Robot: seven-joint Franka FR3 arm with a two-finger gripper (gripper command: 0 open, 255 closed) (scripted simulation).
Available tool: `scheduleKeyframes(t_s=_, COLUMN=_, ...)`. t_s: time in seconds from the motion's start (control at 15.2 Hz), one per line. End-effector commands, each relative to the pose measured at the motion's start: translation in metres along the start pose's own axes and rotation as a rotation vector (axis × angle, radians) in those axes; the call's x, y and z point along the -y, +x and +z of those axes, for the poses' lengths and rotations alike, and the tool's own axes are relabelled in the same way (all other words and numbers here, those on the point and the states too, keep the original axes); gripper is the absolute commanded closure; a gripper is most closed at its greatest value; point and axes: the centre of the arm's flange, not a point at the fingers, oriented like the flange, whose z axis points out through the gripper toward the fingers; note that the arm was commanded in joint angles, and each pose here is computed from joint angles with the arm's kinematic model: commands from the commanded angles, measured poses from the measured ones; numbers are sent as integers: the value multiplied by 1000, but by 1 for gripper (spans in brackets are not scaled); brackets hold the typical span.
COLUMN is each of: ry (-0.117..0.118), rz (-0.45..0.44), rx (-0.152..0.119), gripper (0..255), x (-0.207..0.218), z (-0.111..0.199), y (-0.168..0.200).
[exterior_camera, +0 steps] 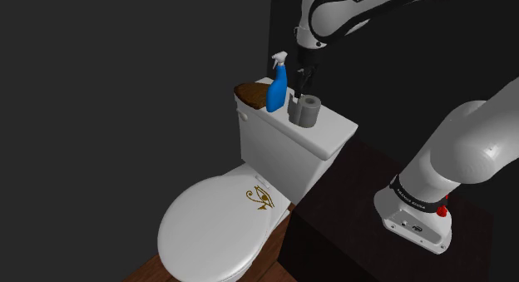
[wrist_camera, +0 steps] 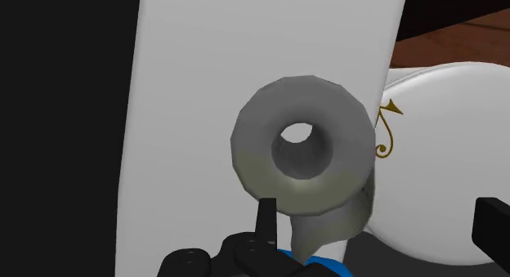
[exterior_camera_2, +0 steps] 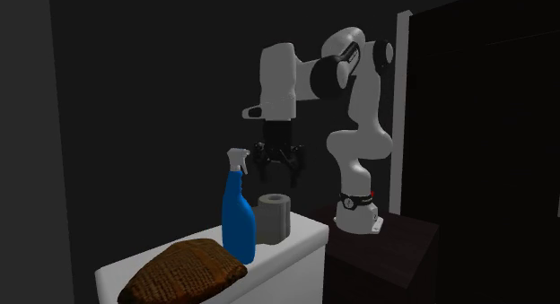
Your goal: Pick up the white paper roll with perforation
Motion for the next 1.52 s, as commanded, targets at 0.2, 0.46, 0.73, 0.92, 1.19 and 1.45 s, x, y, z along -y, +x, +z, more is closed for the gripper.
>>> scheduleKeyframes(t_s=0.2, ry=29, rz=13, rx=0, gripper=0, x=-8, z=41, y=35)
scheduleKeyframes(t_s=0.46, ry=29, rz=13, rx=0, gripper=0, x=-8, z=63, y=35)
scheduleKeyframes(t_s=0.73, ry=29, rz=13, rx=0, gripper=0, x=-7, z=81, y=36)
scheduleKeyframes(t_s=0.92, ry=29, rz=13, rx=0, gripper=255, x=-6, z=81, y=33)
scheduleKeyframes(t_s=1.19, ry=29, rz=13, rx=0, gripper=255, x=-3, z=83, y=35)
scheduleKeyframes(t_s=1.45, ry=29, rz=13, rx=0, gripper=255, x=-7, z=81, y=36)
